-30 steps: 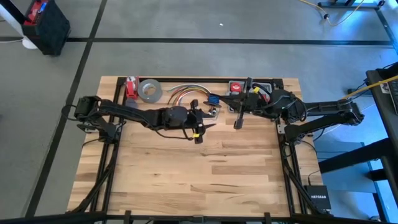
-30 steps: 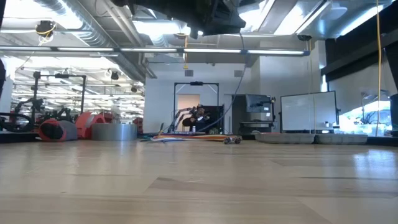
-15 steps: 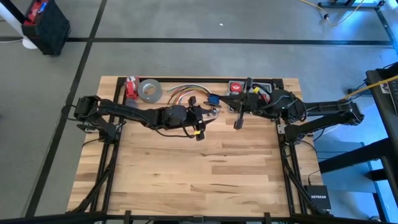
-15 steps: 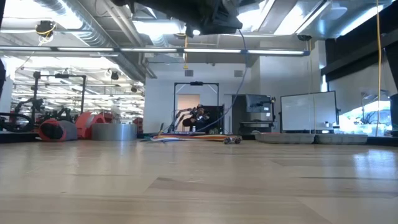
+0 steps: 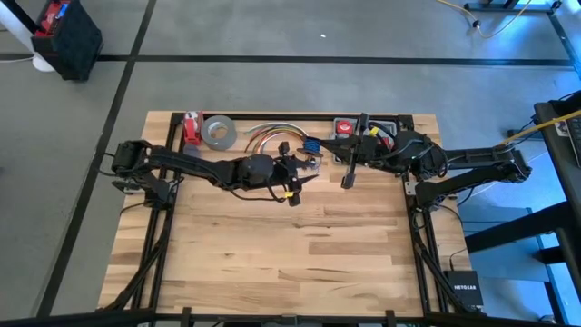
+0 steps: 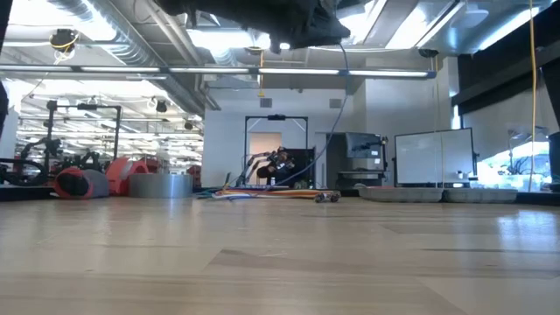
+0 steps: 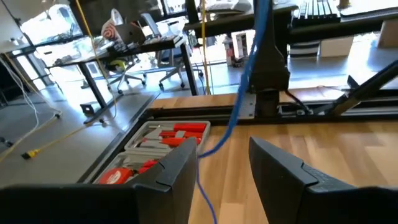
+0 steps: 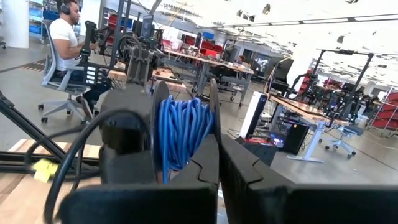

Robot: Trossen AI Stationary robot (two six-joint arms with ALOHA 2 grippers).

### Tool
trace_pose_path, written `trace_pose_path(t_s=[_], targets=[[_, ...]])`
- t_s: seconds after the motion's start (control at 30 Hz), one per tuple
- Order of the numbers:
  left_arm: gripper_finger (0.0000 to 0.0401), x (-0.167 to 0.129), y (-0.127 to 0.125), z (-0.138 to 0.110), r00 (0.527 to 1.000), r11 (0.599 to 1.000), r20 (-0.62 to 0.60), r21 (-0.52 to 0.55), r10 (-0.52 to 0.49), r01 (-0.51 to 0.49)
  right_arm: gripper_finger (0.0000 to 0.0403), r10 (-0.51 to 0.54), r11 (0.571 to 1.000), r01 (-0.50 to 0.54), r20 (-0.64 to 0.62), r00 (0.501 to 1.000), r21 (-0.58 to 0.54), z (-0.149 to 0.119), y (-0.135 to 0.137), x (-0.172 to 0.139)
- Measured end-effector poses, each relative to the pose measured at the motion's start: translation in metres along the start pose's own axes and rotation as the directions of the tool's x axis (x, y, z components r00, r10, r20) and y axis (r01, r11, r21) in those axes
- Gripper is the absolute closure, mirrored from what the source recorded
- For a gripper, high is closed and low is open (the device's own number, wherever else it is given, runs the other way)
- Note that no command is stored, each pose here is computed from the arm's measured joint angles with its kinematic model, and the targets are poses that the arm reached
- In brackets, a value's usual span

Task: Coil cords
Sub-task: Coil the blue wire on the black spool

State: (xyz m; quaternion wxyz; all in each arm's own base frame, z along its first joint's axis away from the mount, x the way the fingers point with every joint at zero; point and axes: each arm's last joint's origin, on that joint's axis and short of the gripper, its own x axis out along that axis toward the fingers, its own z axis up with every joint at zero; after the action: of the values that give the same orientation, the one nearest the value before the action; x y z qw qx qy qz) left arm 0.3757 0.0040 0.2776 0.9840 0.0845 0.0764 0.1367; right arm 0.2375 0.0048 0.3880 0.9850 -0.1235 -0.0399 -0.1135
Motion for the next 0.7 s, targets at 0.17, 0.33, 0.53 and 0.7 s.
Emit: trace_pose_path(t_s=[0.17,0.33,0.53,0.7], targets=[[0.0330,0.003,0.001,-0.005,1.000,1.000,-0.021,0.021,0.001,-0.001,0.0401,0.000,1.000,0.000,-0.001,1.000,0.000,0.000,0.000,0.000],[0.0388,0.004,0.005,-0.003,1.000,1.000,0.011,0.008,0.018,-0.018,0.0401,0.016,1.000,-0.016,0.003,1.000,0.000,0.000,0.001,0.000],[0.0397,0.005,0.010,-0.004,0.998,0.998,-0.008,0.002,0.055,-0.055,0.0401,0.021,1.000,-0.021,-0.001,1.000,-0.001,-0.001,0.001,0.000],[0.0399,-0.008,0.017,-0.004,0.971,0.980,-0.143,0.076,0.192,-0.183,0.0401,0.034,0.999,-0.035,-0.052,0.998,-0.008,-0.006,0.002,0.000]])
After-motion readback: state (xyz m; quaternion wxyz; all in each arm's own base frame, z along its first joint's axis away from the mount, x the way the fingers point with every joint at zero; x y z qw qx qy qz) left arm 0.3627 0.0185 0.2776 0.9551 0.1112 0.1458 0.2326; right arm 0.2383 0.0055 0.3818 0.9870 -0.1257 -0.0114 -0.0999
